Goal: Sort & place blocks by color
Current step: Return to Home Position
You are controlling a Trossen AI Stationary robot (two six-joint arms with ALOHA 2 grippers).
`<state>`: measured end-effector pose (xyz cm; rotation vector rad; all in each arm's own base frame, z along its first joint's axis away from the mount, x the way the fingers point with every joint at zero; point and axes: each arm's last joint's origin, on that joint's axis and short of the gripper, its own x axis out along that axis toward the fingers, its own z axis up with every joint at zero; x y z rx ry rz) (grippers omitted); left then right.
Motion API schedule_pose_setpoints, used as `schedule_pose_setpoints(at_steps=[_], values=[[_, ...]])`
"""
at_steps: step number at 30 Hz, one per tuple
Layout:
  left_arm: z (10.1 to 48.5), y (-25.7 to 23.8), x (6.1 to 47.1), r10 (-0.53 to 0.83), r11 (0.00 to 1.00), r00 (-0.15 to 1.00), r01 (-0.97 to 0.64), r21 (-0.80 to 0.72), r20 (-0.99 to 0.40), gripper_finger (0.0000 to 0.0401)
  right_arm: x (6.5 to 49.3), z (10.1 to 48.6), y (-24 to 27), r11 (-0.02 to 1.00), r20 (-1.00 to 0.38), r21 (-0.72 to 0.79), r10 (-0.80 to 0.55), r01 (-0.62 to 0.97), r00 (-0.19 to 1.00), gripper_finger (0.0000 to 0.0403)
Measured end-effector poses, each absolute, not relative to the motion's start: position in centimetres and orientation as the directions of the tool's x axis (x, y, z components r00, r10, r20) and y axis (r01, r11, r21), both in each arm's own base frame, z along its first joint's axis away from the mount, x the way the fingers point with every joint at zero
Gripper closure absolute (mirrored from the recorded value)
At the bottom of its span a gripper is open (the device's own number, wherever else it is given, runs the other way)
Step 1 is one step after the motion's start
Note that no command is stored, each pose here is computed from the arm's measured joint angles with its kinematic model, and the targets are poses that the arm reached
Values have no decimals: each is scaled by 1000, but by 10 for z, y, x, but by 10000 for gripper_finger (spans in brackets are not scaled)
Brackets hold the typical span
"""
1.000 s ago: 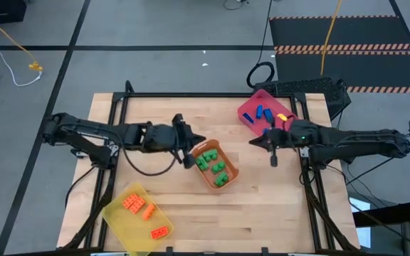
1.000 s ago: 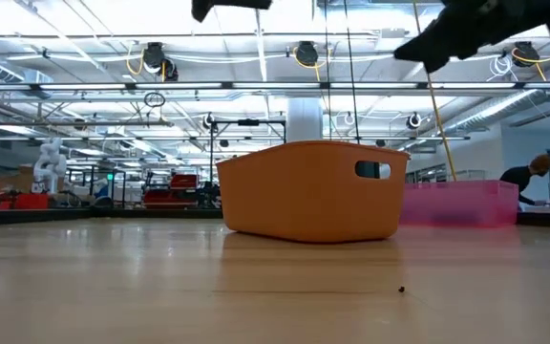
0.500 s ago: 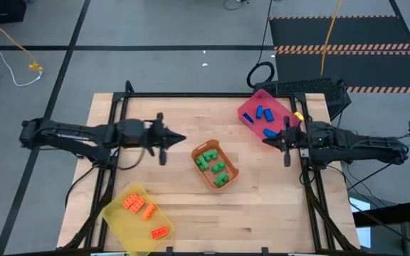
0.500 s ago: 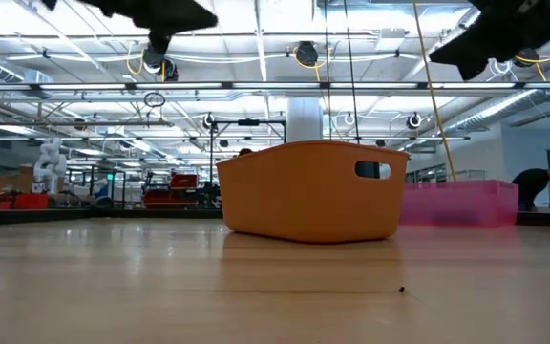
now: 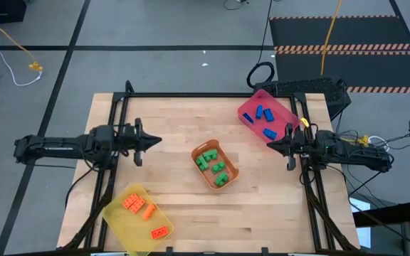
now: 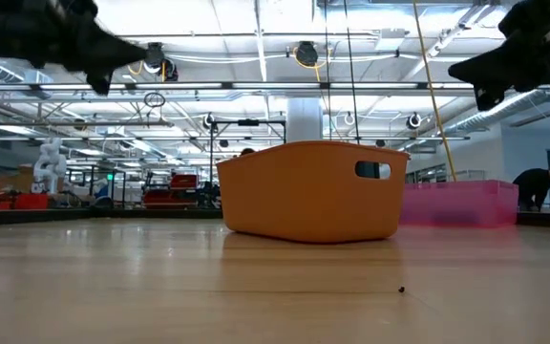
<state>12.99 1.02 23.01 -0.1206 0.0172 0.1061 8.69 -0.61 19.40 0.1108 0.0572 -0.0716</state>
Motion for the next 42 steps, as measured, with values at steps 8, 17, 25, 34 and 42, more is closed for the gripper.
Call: schedule_pose_setpoints(at_steps=[8, 17, 25, 34, 42], values=[[185, 9, 118, 96, 983, 994, -102, -150, -45, 396, 96, 173, -6, 989, 8, 145, -40, 38, 999, 403], [168, 7, 106, 66, 989, 998, -66, -129, 1, 396, 96, 174, -5, 988, 66, 155, -13, 3, 998, 403], [161, 7, 102, 83, 991, 994, -90, -102, -72, 396, 97, 172, -5, 993, 44, 119, -13, 8, 999, 403], [153, 7, 107, 74, 995, 984, -83, -48, -163, 396, 97, 170, -5, 996, 30, 91, -14, 11, 999, 403], [155, 7, 108, 74, 995, 988, -83, -63, -138, 396, 97, 170, -5, 996, 31, 91, -17, 14, 999, 403]])
